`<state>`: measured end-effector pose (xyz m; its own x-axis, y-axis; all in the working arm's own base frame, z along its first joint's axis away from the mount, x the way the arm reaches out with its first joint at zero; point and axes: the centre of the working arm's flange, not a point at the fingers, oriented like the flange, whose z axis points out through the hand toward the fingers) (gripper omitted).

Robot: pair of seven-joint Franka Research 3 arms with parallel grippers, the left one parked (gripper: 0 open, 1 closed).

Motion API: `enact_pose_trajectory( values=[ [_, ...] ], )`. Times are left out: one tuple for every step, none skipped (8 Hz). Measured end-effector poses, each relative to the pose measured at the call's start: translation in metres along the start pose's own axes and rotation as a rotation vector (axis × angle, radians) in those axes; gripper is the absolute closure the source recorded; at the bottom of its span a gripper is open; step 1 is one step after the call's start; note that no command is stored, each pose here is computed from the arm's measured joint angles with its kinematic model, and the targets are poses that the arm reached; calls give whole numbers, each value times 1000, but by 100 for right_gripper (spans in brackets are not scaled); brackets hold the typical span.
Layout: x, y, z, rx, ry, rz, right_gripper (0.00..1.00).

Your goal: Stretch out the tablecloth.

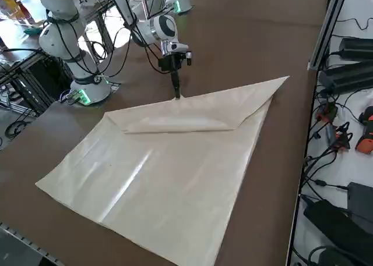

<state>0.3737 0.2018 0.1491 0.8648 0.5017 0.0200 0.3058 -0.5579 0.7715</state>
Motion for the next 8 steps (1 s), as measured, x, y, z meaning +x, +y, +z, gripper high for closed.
enact_pose_trajectory(
  values=[
    [1, -1, -3, 4, 6, 10, 99],
    [3, -4, -8, 20, 12, 49, 99],
    [6, -9, -16, 53, 23, 104, 99],
    [7, -16, -24, 93, 39, 148, 99],
    [7, -23, -33, 127, 45, 176, 99],
    [7, -30, -43, 166, 38, 196, 99],
    [8, -36, -54, 199, 28, 214, 99],
    [11, -42, -67, 236, 22, 239, 99]
  ],
)
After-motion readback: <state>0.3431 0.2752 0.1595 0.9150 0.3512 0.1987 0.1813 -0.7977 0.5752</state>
